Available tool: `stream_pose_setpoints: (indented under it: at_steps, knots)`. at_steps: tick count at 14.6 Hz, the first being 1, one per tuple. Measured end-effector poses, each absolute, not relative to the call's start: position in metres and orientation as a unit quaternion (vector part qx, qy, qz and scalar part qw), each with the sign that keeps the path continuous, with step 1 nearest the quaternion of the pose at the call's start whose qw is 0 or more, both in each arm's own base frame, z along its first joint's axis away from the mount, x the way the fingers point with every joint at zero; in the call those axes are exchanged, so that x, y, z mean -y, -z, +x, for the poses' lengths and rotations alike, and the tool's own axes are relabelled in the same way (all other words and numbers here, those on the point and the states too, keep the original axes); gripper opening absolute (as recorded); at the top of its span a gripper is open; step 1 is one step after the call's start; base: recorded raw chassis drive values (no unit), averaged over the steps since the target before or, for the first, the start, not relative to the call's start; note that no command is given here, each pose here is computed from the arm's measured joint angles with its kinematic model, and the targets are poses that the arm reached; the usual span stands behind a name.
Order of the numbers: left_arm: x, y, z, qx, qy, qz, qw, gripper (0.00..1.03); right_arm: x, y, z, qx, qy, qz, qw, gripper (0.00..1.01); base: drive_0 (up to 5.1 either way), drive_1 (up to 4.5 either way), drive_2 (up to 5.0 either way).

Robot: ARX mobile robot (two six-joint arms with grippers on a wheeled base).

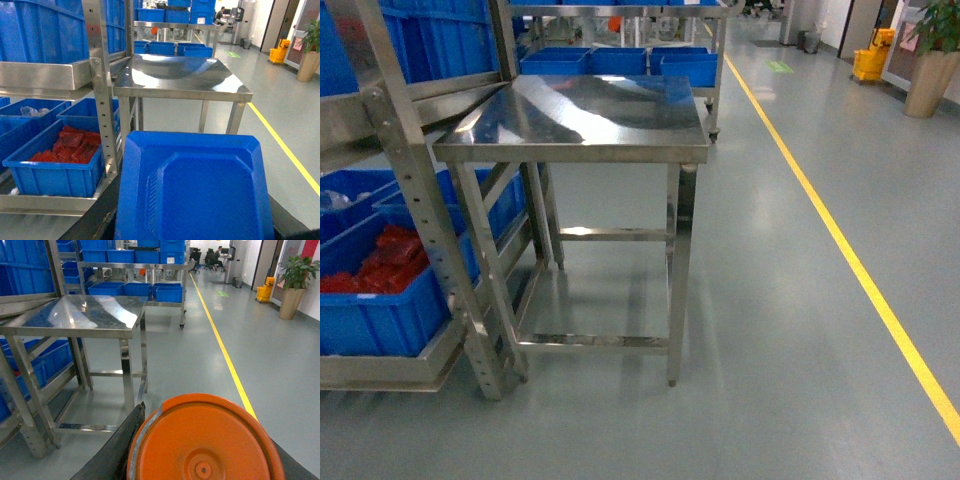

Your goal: Sort blue parts and orange caps into right shelf containers

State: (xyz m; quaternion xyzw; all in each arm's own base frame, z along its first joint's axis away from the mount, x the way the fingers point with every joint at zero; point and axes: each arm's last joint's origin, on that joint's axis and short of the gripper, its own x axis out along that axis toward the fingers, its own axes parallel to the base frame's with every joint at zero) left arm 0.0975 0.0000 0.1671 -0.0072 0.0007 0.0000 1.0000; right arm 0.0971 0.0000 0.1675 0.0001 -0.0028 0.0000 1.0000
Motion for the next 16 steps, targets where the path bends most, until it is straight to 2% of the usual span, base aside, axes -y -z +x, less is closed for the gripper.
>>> stream_pose_setpoints:
  at_steps: [8,12,16]
  knots:
    - [0.0000,-0.1667,0.0975,-0.003,0.000,-0.007,1.000,0.44,0.0000,-0.1673,0.0971,0.002,0.000,0.000,1.000,0.44,0.1,4.30,-4.2]
    - [0.0000,-0.1672,0.0975,0.000,0.000,-0.007,1.000,0.44,0.0000,-0.1672,0.0971,0.001,0.000,0.000,1.000,0.44,0.0,0.00,0.0]
    - [0.0001,-0.1668,0.0975,-0.002,0.002,-0.007,1.000,0.44,0.0001,-0.1673,0.0971,0.002,0.002,0.000,1.000,0.44,-4.9,2.58,2.6]
